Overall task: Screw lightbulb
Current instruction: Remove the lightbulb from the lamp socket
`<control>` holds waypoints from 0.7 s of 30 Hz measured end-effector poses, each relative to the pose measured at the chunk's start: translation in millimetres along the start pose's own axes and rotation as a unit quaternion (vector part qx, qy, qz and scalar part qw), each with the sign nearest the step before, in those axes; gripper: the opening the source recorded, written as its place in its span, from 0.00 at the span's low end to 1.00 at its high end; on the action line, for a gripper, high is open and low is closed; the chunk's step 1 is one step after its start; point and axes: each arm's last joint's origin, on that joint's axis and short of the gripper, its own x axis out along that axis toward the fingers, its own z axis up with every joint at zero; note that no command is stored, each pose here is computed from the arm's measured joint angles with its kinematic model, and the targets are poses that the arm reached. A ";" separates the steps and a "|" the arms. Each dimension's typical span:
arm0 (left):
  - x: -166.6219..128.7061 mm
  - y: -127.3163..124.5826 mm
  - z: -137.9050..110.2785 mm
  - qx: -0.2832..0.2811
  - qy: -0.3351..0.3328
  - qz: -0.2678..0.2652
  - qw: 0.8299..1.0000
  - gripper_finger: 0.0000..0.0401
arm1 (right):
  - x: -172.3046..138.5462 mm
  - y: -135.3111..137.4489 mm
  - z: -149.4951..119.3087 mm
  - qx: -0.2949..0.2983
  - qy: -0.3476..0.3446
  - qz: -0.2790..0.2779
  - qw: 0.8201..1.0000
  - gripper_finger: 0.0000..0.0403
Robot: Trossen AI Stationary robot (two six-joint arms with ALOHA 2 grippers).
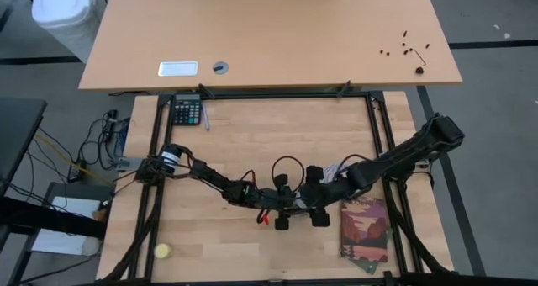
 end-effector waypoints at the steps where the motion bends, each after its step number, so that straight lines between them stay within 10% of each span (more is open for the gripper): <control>1: 0.1 0.7 -0.1 -0.002 0.001 0.006 1.000 0.47 | 1.2 -1.0 1.7 0.009 0.013 -0.003 1.000 0.77; 21: -1.3 0.4 0.5 -0.039 -0.003 0.054 0.998 0.47 | 29.4 9.9 48.4 0.114 0.158 -0.097 0.976 0.77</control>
